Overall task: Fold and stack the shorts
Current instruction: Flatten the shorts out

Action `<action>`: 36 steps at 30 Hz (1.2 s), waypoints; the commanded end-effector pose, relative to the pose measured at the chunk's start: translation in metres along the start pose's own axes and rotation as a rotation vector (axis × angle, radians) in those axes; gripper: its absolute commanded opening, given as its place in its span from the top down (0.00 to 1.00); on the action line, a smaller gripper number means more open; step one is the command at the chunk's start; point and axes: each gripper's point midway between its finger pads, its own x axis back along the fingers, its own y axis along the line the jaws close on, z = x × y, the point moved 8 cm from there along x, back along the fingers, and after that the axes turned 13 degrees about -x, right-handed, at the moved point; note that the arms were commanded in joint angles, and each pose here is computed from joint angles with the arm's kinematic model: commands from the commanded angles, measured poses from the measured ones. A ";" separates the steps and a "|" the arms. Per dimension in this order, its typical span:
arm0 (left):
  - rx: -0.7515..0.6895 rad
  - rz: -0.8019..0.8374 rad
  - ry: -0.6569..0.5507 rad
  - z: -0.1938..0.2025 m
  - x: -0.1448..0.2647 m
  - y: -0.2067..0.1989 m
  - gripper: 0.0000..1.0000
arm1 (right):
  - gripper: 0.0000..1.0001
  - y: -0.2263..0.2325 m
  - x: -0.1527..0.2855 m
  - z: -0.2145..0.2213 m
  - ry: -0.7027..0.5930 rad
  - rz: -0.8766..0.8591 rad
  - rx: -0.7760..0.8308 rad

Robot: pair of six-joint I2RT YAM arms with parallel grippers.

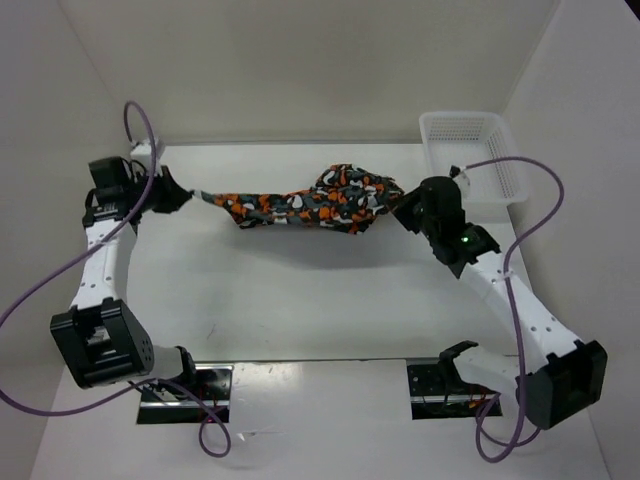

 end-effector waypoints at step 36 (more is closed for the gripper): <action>-0.494 0.054 -0.545 -0.155 0.141 -0.065 1.00 | 1.00 0.110 0.156 -0.036 0.265 -0.496 0.481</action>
